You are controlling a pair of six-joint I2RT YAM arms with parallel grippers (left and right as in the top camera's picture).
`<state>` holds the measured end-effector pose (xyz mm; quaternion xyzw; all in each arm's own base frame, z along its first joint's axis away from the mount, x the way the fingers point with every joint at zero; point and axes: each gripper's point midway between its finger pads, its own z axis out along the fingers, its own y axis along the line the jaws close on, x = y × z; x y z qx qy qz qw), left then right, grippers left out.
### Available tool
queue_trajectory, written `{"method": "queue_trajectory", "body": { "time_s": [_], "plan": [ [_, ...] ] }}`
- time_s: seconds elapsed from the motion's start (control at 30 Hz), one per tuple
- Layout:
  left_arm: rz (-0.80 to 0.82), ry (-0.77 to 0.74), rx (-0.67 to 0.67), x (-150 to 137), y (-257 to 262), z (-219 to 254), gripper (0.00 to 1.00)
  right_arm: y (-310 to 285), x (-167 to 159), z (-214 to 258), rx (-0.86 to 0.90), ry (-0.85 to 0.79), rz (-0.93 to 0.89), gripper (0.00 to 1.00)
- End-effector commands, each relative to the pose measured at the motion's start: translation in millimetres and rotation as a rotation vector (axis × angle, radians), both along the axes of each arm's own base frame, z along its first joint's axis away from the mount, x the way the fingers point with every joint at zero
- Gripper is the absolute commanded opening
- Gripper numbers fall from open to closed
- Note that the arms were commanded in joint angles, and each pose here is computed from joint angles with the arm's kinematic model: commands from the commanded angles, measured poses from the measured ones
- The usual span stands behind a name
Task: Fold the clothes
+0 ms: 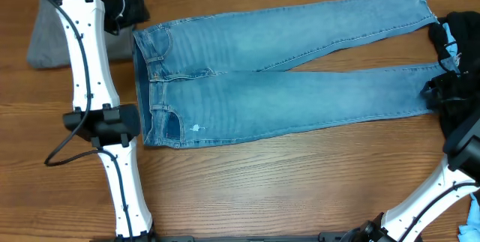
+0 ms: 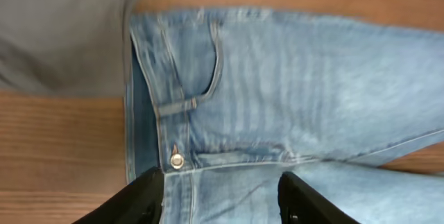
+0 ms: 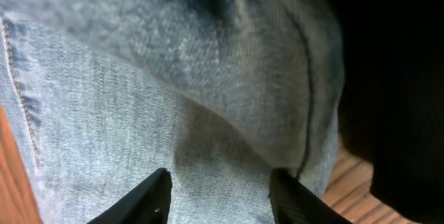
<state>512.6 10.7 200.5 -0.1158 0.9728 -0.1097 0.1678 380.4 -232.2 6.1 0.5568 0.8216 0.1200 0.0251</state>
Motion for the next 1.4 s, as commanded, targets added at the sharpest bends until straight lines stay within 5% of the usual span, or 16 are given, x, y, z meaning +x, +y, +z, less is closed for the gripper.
{"method": "queue_trajectory", "body": {
  "time_s": [0.0,0.13,0.53,1.03,1.27,1.37],
  "plan": [
    [-0.042,0.072,0.092,-8.2,-18.7,-16.7,0.55,16.6,-18.4,-25.2,0.064,0.079,-0.013,0.50],
    [-0.081,0.128,0.214,-14.3,-32.5,-32.6,0.60,24.8,-4.6,-10.2,0.098,-0.025,0.132,0.57],
    [-0.142,0.078,0.086,-28.8,-57.4,1.5,0.64,26.2,3.8,62.7,0.048,-0.140,0.181,0.65],
    [-0.056,0.486,0.052,-109.5,-13.1,-71.1,0.56,14.6,-33.6,21.8,-0.006,0.052,0.031,0.75],
    [-0.008,0.518,-0.003,-118.1,13.0,-77.9,0.57,20.3,-29.5,-10.9,0.015,-0.006,-0.031,0.66],
    [-0.021,0.560,-0.009,-127.7,14.0,-86.5,0.56,22.6,-18.1,-15.2,0.034,-0.072,-0.044,0.40]
  ]
}}
